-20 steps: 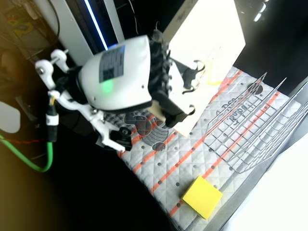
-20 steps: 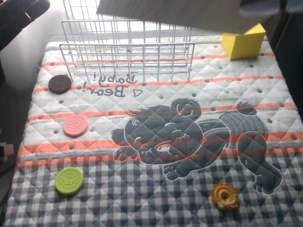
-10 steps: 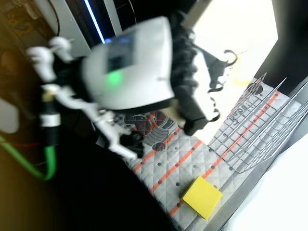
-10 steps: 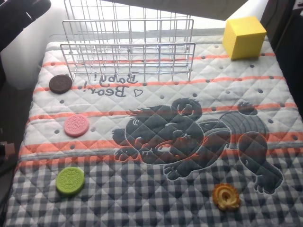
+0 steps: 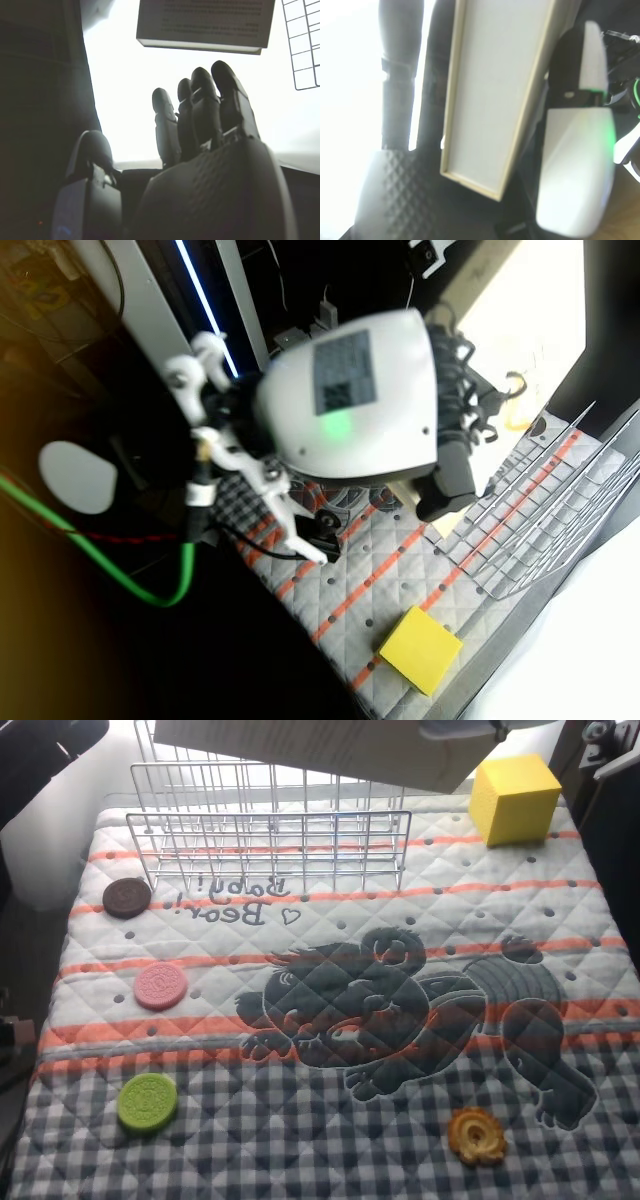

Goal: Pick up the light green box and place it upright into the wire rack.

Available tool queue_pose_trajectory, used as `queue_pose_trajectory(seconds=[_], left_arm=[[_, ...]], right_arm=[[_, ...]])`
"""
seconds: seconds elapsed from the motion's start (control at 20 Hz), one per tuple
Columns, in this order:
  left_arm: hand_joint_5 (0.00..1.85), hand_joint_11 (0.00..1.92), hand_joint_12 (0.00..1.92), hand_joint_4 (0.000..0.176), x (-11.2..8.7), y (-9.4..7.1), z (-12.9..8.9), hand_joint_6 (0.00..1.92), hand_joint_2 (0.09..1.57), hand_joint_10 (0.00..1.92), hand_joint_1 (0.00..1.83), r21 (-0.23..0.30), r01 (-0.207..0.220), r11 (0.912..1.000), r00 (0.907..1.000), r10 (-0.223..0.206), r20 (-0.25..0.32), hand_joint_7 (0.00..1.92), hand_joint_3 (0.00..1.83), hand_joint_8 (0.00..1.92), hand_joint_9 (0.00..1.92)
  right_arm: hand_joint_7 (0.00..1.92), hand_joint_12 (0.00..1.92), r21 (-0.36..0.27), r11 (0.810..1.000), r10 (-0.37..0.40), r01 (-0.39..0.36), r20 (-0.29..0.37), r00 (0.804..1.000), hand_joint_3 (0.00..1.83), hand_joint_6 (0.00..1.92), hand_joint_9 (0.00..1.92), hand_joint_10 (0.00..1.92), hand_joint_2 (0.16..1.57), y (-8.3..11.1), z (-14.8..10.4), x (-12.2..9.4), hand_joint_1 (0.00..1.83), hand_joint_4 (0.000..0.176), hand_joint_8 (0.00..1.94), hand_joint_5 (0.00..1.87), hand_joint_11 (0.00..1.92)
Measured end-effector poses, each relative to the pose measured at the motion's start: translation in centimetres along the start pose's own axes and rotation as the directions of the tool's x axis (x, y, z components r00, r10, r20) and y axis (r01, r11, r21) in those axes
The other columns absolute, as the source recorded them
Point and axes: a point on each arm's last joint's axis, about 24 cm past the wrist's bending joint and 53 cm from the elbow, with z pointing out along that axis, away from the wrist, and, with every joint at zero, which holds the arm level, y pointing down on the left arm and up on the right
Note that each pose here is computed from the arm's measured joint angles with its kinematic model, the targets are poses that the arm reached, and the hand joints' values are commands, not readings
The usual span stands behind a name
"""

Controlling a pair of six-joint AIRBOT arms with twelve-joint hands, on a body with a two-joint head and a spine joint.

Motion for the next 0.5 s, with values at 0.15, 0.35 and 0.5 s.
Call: queue_pose_trajectory(seconds=[0.15,0.35,0.5], left_arm=[[0.48,0.0,0.54,0.072,0.0,-0.1,0.0,0.0,1.05,0.0,0.57,0.002,0.0,1.0,1.0,0.0,0.0,0.29,0.0,0.0,0.28],[0.49,0.0,0.53,0.066,-0.1,-0.3,0.0,0.0,1.04,0.0,0.57,0.012,0.002,0.9999,1.0,-0.002,0.005,0.3,0.0,0.0,0.3],[0.49,0.0,0.55,0.063,-0.1,-0.4,0.0,0.0,1.04,0.0,0.58,0.017,0.002,0.9999,1.0,-0.002,0.006,0.3,0.0,0.0,0.3]], right_arm=[[1.61,0.76,0.041,0.999,0.026,-0.026,-0.008,1.0,0.0,0.95,1.73,0.06,1.11,-1.5,-0.4,0.9,1.16,0.0,0.01,0.99,1.45],[1.57,0.71,0.068,0.997,0.039,-0.037,-0.021,0.999,0.0,0.9,1.7,0.04,1.1,-2.5,-0.4,1.8,1.16,0.0,0.0,1.02,1.42],[1.57,0.65,0.077,0.996,0.047,-0.045,-0.025,0.999,0.0,0.96,1.71,0.03,1.12,-2.8,-0.6,2.2,1.16,0.0,0.0,0.98,1.45]])
